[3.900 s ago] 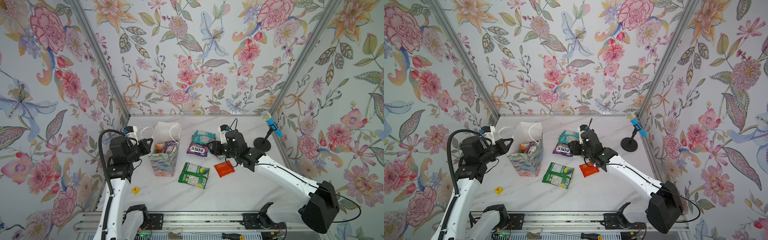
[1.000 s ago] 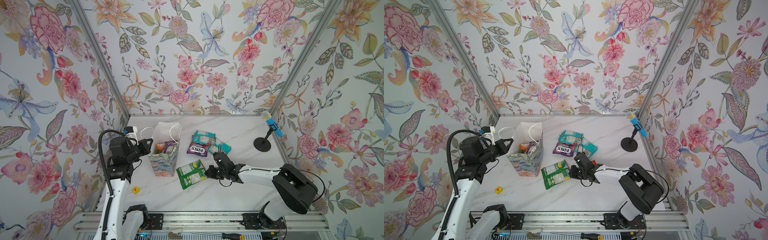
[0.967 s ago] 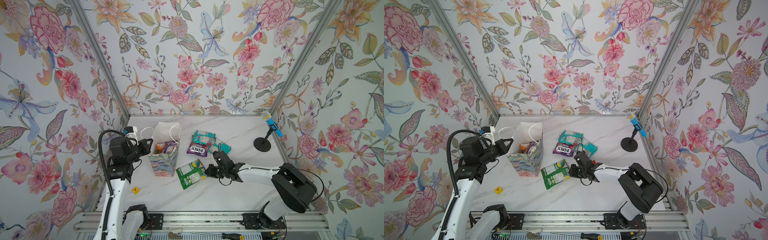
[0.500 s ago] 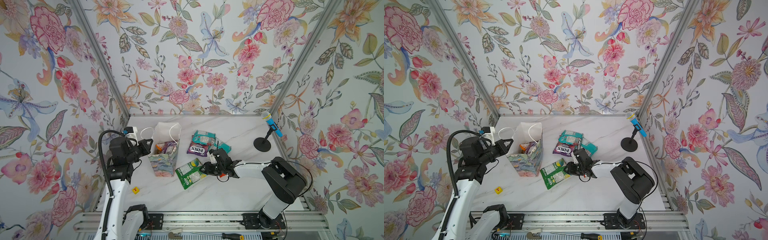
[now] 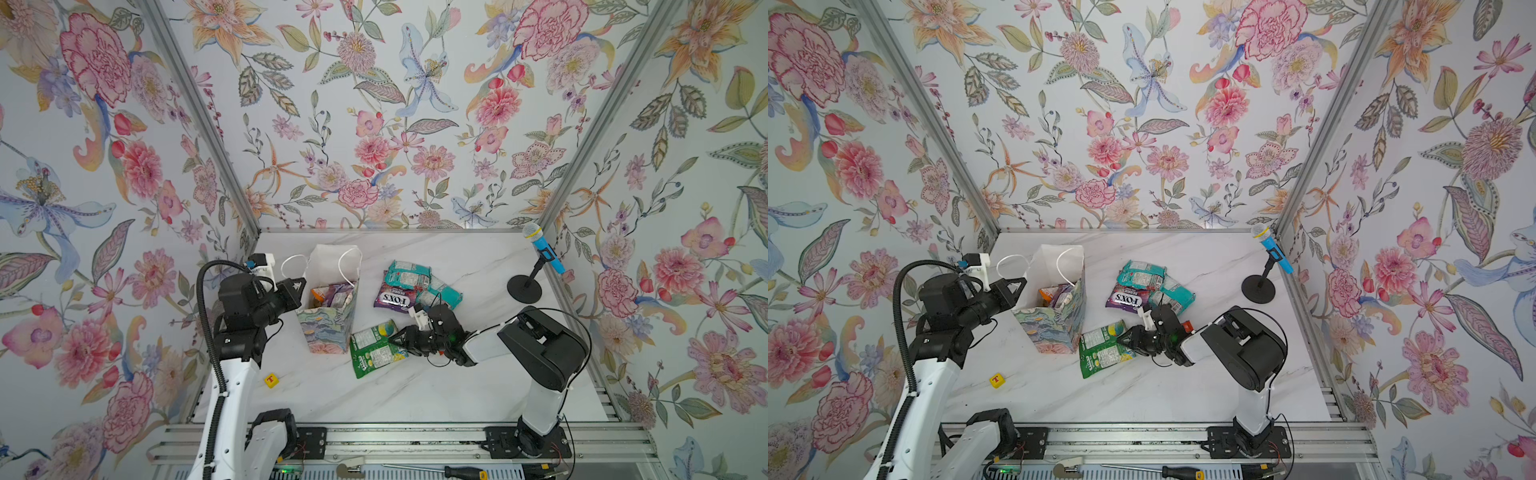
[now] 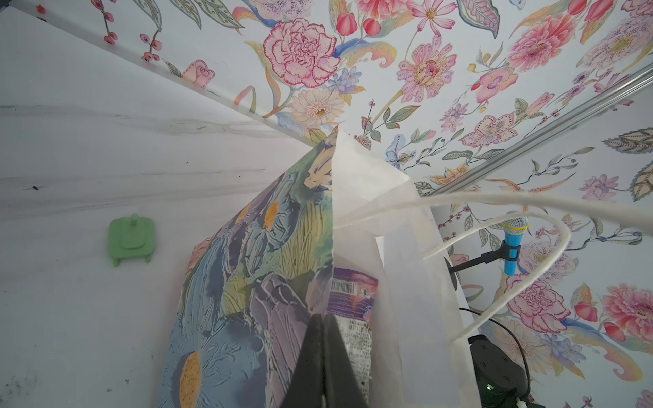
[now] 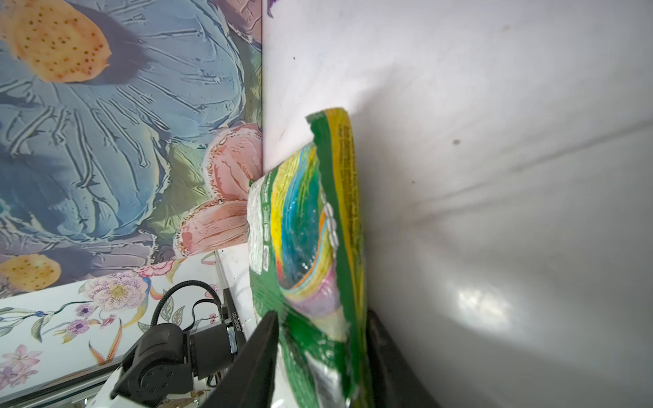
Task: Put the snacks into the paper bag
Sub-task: 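Grasp the green FOX'S Spring Tea packet edge with the right gripper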
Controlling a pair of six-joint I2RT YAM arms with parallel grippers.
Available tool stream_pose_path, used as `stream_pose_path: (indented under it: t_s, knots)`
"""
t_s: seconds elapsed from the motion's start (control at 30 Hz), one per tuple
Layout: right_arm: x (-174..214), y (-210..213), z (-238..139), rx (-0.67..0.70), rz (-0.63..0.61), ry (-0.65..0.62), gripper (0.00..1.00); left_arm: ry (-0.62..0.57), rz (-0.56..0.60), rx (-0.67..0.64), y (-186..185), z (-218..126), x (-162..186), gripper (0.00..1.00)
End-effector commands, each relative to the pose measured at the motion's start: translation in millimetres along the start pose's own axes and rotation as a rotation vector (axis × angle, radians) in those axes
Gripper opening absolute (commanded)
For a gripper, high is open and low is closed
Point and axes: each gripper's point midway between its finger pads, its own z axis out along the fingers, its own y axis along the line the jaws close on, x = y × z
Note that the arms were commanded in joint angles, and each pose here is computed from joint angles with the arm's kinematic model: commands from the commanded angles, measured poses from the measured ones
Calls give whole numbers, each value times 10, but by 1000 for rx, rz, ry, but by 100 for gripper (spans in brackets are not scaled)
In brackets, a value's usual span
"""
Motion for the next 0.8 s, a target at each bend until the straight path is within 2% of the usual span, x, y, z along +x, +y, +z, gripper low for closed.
stream_pose_path:
  t_s: [0.0, 0.13, 0.27, 0.4, 0.57, 0.77]
  knots:
    - [53, 3, 16, -21, 33, 12, 39, -20, 38, 26, -93, -52, -38, 2]
    - [21, 18, 3, -23, 35, 4, 31, -17, 36, 25, -85, -44, -32, 2]
    - [-2, 34, -19, -25, 38, -3, 14, -14, 35, 26, -81, -36, -27, 2]
    - [-39, 82, -70, -29, 36, -13, 1, -17, 37, 25, -85, -48, -25, 3]
    - [-139, 242, -238, -20, -2, -44, 0, -15, 37, 24, -80, -41, -27, 3]
    - [-339, 584, -602, 87, -154, -122, 0, -17, 38, 30, -89, -40, -27, 3]
